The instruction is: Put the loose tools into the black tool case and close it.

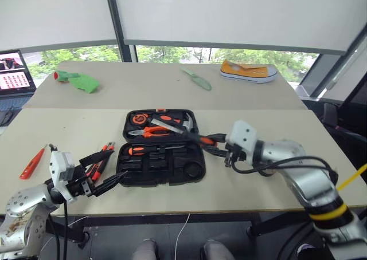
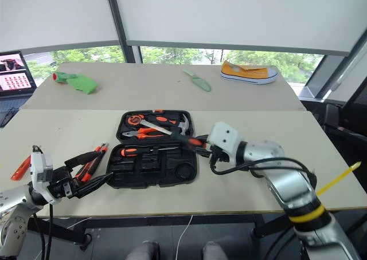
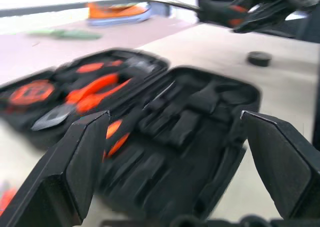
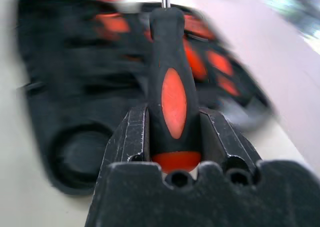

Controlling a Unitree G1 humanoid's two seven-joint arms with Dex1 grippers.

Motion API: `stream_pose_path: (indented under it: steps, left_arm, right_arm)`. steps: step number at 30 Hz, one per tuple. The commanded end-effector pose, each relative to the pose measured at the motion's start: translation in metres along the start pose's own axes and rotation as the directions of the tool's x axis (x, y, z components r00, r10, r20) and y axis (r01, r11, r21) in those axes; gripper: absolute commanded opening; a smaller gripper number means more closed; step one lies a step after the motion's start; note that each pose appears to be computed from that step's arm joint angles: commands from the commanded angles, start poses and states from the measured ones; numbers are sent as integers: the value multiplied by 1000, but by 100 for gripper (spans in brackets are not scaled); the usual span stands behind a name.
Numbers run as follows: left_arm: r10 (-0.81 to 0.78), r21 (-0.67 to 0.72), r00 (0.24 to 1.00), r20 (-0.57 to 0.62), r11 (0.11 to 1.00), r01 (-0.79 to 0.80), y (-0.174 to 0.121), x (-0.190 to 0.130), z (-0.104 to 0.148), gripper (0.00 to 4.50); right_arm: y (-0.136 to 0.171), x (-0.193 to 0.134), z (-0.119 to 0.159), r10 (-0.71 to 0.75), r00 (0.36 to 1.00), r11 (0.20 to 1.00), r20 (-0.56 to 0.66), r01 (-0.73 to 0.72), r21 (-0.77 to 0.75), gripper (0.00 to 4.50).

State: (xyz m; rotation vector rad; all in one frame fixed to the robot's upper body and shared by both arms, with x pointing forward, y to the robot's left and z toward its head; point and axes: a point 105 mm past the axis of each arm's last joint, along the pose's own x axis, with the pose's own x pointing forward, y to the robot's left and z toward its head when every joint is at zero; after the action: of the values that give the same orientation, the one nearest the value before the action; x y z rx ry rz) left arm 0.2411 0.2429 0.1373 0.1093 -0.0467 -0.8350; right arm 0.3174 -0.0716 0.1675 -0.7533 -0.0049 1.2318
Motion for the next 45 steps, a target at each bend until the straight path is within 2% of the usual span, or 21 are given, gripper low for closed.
stream_pose_path:
  steps: [1, 8, 13, 21, 23, 25, 28, 32, 35, 40, 45]
  left_arm:
    - [35, 62, 999, 7, 997, -36, 2, -6, 6, 450]
    - [68, 97, 998, 5, 993, -68, 5, -9, 7, 450]
    - [73, 96, 997, 5, 993, -73, 2, -9, 5, 450]
    - [66, 90, 998, 8, 994, -66, 1, -6, 5, 450]
    - [65, 94, 998, 6, 993, -66, 1, -6, 5, 450]
    - [72, 103, 997, 6, 992, -73, 3, -7, 6, 450]
    - [86, 110, 996, 5, 990, -86, 6, -9, 5, 450]
    - [98, 113, 995, 9, 989, -99, 7, -8, 3, 450]
    - [102, 111, 995, 15, 988, -103, 6, -6, 1, 450]
    - [108, 101, 994, 4, 989, -108, 5, -5, -3, 450]
    - [129, 103, 991, -25, 987, -126, 8, -7, -6, 450]
  right_arm:
    - [-6, 16, -13, 96, 989, 992, -116, -105, -76, 101]
    - [-19, 28, -31, 117, 958, 982, -261, -150, -114, 101]
    - [-24, 35, -29, 98, 961, 987, -257, -127, -97, 101]
    - [-24, 37, -29, 122, 952, 970, -280, -174, -169, 101]
    - [-27, 34, -17, 130, 967, 949, -220, -186, -256, 201]
    - [-33, 23, -7, 144, 974, 933, -172, -192, -306, 254]
    - [-43, 8, 10, 164, 983, 940, -84, -182, -289, 254]
    - [-40, 5, 26, 223, 971, 969, 90, -211, -129, 254]
    - [-39, 23, 26, 183, 969, 983, 163, -185, -1, 183]
    - [-31, 63, 6, 126, 983, 985, 137, -140, 104, 15]
    - [-17, 90, -12, 133, 989, 980, 68, -142, 143, 5]
